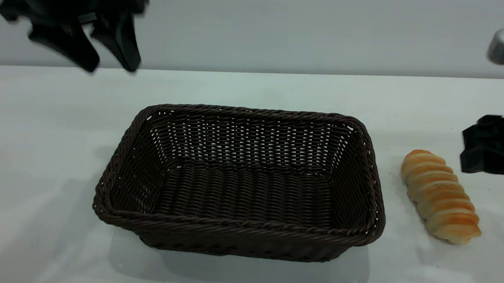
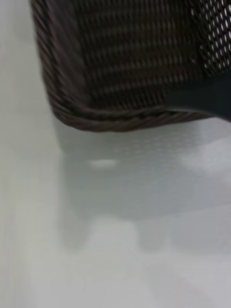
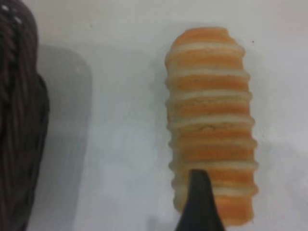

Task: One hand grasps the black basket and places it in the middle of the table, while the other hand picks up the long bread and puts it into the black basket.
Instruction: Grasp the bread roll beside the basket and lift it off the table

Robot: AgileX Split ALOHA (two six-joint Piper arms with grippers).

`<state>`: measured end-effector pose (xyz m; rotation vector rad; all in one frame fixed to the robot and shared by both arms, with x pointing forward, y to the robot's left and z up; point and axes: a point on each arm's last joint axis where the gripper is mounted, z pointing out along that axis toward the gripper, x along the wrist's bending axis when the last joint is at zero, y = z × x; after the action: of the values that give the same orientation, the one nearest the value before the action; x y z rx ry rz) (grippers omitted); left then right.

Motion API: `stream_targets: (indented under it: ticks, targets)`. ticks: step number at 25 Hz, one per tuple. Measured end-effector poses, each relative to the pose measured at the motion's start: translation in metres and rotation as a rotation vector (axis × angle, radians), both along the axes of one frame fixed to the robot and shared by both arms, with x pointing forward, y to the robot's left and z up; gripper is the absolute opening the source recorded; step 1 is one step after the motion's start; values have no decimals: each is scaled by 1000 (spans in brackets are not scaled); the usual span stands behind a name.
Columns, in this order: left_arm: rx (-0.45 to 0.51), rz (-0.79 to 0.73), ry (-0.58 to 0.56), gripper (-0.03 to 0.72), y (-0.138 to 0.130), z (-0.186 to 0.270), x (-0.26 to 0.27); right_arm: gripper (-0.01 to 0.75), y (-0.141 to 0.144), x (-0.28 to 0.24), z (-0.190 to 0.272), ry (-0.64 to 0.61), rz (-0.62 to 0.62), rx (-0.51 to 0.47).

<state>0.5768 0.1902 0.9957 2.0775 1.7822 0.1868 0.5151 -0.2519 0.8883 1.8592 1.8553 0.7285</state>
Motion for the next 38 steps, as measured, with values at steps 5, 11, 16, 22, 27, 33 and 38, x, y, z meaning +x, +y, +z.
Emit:
stream_targets:
  ticks: [5,11,16,22,27,33,38]
  targets:
    - [-27,-2,-92,559,4,36,-12,569,3,17,-18,25,7,-12]
    - [-55,-4,-183,559,9,73,-30,569,6,34,-38,61,6,-17]
    - [-62,-10,-200,557,13,90,-44,569,8,42,-59,105,13,-26]
    - [-69,-14,-224,558,16,104,-55,472,9,48,-79,141,-3,-18]
    - [-65,-17,-214,558,17,104,-58,164,9,48,-82,161,9,-27]
    - [-61,-18,-207,558,17,102,-59,54,11,46,-61,174,89,-63]
    - [-61,-18,-205,558,17,102,-59,48,12,47,-2,60,117,-54]
